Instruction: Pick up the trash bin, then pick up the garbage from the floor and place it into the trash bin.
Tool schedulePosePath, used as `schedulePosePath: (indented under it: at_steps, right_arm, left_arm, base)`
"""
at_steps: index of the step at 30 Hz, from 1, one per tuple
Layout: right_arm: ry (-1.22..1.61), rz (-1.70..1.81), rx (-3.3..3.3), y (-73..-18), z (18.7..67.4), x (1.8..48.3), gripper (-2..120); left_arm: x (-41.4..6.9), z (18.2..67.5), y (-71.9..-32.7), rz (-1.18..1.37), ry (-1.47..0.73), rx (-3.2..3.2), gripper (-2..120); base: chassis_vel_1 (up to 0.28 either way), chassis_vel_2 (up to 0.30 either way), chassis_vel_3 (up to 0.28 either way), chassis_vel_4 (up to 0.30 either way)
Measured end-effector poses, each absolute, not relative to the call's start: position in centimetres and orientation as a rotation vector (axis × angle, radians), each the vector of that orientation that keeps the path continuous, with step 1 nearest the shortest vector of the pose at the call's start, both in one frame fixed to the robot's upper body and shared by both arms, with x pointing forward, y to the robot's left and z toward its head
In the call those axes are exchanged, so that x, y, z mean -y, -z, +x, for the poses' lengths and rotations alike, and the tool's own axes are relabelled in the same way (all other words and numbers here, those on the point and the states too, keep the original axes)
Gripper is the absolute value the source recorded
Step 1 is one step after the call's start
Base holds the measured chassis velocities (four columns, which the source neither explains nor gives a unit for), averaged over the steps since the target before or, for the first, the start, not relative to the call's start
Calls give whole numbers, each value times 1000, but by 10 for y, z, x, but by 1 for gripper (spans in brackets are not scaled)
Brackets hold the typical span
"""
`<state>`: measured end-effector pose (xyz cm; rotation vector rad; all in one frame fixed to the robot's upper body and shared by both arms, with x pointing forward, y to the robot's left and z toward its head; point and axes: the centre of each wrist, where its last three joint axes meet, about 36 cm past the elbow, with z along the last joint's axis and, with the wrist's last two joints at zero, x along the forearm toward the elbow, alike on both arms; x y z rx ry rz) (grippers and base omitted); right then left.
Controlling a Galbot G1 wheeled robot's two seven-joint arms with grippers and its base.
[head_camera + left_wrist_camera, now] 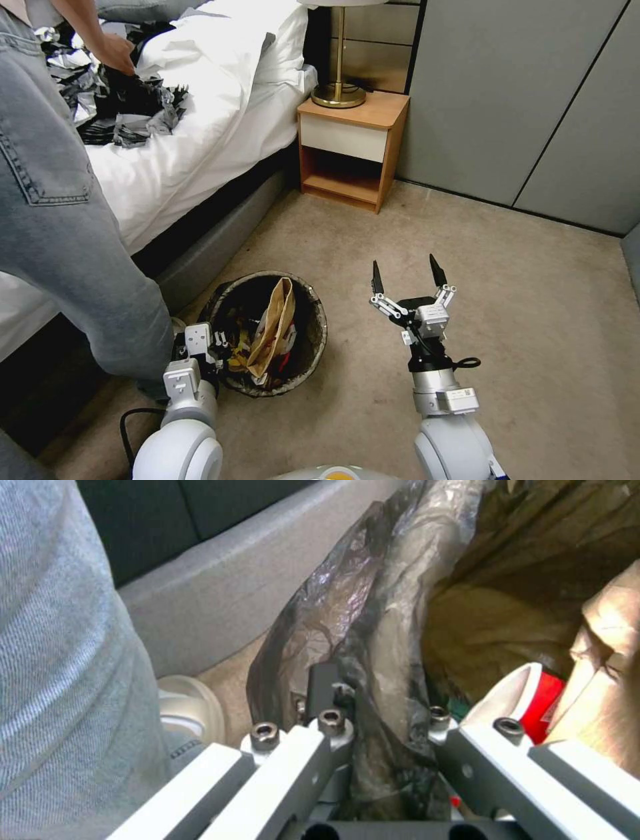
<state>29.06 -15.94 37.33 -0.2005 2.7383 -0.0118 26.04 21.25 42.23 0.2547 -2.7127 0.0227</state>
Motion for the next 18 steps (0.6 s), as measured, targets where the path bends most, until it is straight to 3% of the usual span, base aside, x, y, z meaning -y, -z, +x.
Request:
schedulePosePath:
  at_steps: [18]
  right_arm:
    - [25,-214,-2735,-374,294,160,100]
  left_arm:
    - [-223,253,-442,54,-61,2609,1]
  base:
    - [0,0,0,0]
